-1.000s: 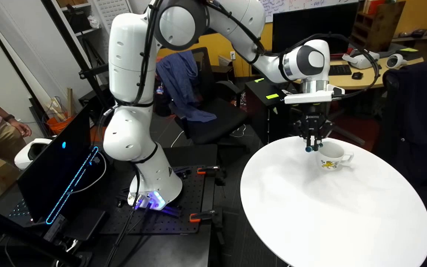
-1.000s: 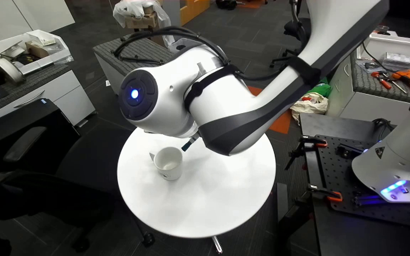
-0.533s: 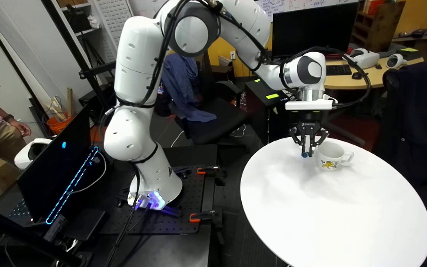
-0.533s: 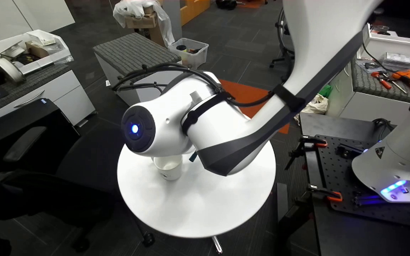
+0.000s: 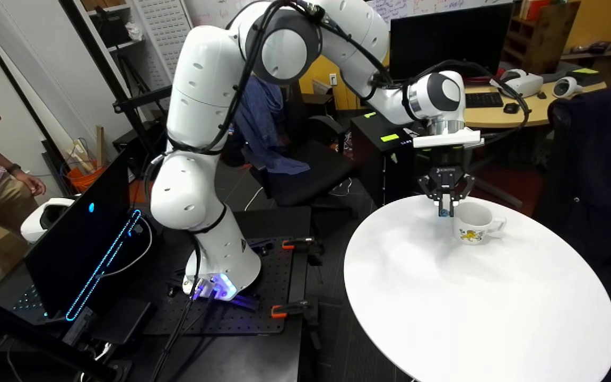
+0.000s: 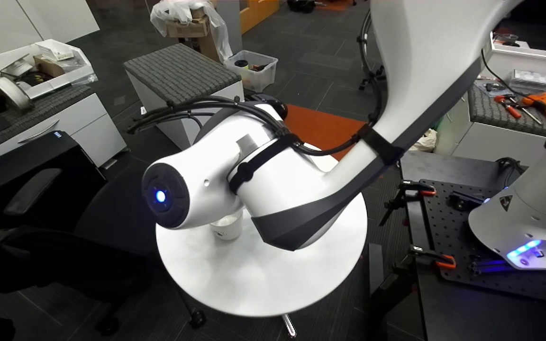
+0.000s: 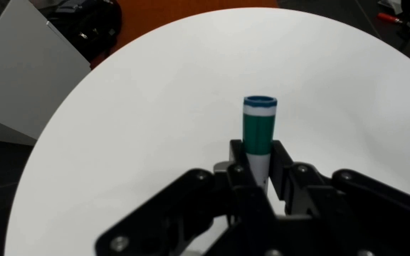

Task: Pick the marker on the table and put it in the cup

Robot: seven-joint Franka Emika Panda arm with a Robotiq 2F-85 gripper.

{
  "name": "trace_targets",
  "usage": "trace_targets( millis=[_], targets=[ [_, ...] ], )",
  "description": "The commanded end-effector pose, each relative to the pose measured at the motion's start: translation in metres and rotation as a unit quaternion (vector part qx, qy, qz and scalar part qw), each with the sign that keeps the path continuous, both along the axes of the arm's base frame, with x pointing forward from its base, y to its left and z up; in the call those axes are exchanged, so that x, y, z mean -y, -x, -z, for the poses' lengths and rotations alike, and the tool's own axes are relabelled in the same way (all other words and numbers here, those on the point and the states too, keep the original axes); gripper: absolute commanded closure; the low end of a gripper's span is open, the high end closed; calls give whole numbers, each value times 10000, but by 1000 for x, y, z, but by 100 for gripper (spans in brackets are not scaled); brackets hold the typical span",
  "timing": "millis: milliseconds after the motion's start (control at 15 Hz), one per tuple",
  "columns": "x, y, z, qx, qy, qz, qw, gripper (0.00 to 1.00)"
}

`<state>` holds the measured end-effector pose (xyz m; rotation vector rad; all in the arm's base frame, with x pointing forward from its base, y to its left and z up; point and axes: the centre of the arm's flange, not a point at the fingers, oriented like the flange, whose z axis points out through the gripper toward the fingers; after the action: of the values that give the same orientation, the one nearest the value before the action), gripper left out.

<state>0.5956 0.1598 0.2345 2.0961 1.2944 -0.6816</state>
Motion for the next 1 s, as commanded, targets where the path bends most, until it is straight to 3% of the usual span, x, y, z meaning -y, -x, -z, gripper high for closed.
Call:
trace_targets(
  millis=[0, 933],
  targets=[
    [-2, -24, -16, -8, 286, -142, 9995, 95],
    [1, -62, 32, 11, 623, -795, 9949, 95]
  ],
)
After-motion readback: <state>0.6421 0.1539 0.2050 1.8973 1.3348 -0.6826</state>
